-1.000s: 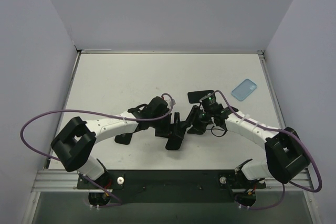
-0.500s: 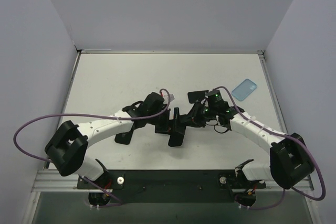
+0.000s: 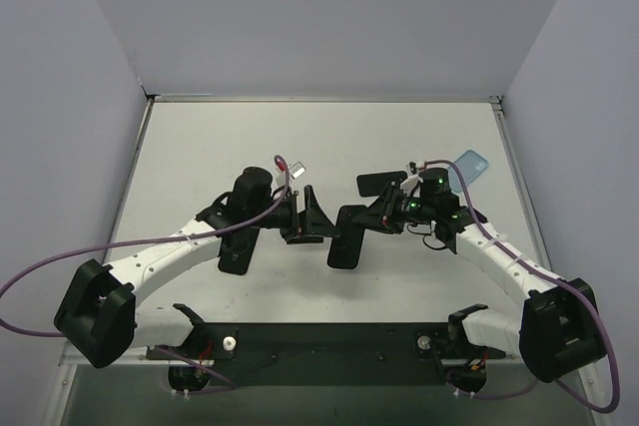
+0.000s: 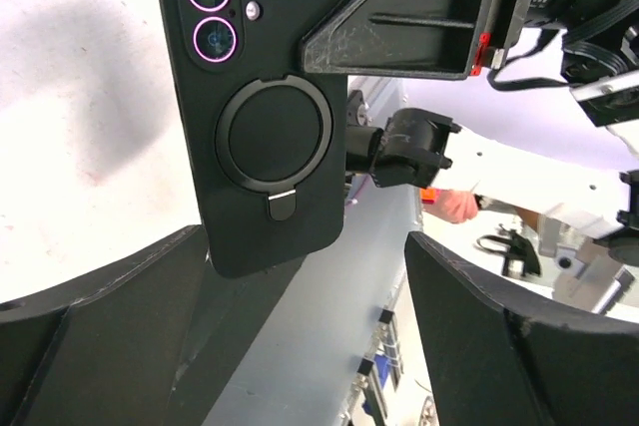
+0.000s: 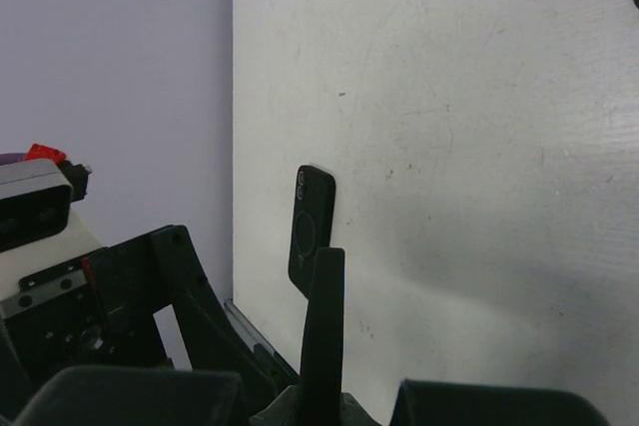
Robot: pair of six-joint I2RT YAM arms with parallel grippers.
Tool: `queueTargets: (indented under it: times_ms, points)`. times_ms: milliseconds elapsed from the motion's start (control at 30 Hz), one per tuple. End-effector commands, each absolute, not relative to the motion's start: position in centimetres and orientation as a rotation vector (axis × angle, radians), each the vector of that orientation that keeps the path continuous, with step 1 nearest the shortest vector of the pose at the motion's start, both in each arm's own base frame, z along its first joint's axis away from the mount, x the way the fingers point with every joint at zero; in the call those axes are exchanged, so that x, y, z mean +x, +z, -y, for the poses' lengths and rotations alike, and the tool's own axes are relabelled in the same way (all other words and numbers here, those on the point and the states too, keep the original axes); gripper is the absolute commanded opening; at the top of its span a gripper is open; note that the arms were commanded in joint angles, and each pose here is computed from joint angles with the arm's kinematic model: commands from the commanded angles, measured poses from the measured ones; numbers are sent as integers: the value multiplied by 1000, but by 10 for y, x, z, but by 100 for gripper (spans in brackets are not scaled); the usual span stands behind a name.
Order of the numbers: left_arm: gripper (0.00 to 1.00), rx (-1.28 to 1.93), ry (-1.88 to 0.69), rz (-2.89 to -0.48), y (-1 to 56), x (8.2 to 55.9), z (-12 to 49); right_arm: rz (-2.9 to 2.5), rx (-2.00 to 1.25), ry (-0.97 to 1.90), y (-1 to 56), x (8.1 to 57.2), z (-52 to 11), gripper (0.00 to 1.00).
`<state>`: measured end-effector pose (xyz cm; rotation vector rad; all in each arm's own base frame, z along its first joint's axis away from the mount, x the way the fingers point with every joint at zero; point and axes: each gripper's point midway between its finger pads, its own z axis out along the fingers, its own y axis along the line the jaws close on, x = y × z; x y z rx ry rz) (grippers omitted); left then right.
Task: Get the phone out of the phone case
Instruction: Adjust the phone.
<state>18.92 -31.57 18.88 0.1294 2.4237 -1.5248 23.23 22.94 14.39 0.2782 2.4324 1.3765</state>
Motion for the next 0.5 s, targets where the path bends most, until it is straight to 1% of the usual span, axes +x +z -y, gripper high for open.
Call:
queueTargets:
  times_ms: [0,200,367,467]
  points:
    - [89,189,-1732,-2312,213,181,325,-2261,68,1550,191,226,-242,0]
    - [84,181,-1865,-2256,213,177,328,-2195,-51,1610,212,216,-245,0]
    - [79,192,-1880,-2228,219,179,329,-2160,-142,1677,222,203,-254,0]
    - [73,199,-1895,-2215,222,178,331,-2148,-188,1697,225,196,-260,0]
